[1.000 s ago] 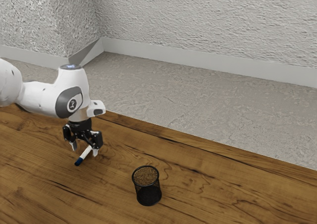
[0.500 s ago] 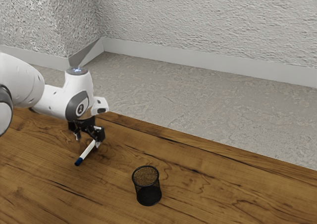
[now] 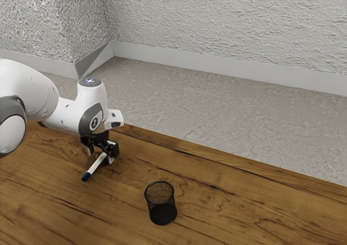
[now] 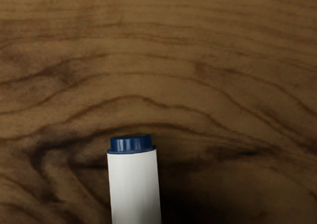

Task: Put the marker into the pen holder.

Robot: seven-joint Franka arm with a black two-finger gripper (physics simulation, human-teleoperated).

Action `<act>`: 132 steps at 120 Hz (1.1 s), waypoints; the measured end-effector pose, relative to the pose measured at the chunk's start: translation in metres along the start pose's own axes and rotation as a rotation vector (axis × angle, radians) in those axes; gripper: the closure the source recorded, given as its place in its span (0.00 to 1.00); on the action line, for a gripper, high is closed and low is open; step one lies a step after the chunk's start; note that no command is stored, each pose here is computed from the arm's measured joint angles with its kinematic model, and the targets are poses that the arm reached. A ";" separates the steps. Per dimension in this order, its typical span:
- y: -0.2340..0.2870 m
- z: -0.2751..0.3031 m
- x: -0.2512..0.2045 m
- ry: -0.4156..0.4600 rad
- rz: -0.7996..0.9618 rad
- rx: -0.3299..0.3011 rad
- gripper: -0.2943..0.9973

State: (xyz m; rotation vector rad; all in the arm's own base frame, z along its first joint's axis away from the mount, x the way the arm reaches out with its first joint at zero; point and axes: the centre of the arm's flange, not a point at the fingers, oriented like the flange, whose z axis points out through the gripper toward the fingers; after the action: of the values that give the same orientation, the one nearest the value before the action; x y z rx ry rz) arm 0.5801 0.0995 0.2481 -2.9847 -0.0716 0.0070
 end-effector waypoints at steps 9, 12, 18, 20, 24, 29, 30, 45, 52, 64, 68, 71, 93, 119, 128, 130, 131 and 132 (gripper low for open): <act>-0.002 0.003 -0.002 -0.004 -0.006 -0.006 0.28; -0.002 0.004 -0.002 -0.006 -0.009 -0.009 0.28; -0.003 0.006 -0.003 -0.008 -0.013 -0.014 0.28; -0.003 0.006 -0.003 -0.008 -0.014 -0.015 0.28; -0.003 0.007 -0.003 -0.009 -0.015 -0.018 0.28; -0.003 0.007 -0.003 -0.009 -0.014 -0.020 0.29; -0.003 0.007 -0.003 -0.009 -0.014 -0.020 0.30; -0.002 0.006 -0.002 -0.005 -0.008 -0.025 0.41; -0.003 0.005 -0.002 -0.003 -0.006 -0.026 0.48; -0.005 0.005 -0.003 -0.003 -0.002 -0.027 0.59; -0.005 0.005 -0.003 -0.004 0.000 -0.027 0.62; -0.005 0.005 -0.003 -0.004 0.001 -0.028 0.64; -0.005 0.006 -0.003 -0.006 0.010 -0.027 0.75; 0.007 -0.032 0.003 0.059 0.033 -0.044 0.80; 0.028 -0.074 0.006 0.130 0.066 -0.071 0.82; 0.035 -0.085 0.007 0.148 0.077 -0.079 0.82; 0.038 -0.090 0.007 0.157 0.082 -0.082 0.82; 0.042 -0.095 0.007 0.166 0.087 -0.086 0.82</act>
State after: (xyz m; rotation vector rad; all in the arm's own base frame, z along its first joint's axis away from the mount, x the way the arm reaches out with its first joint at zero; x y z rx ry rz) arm 0.5896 0.0438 0.3359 -3.0582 0.0798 -0.2387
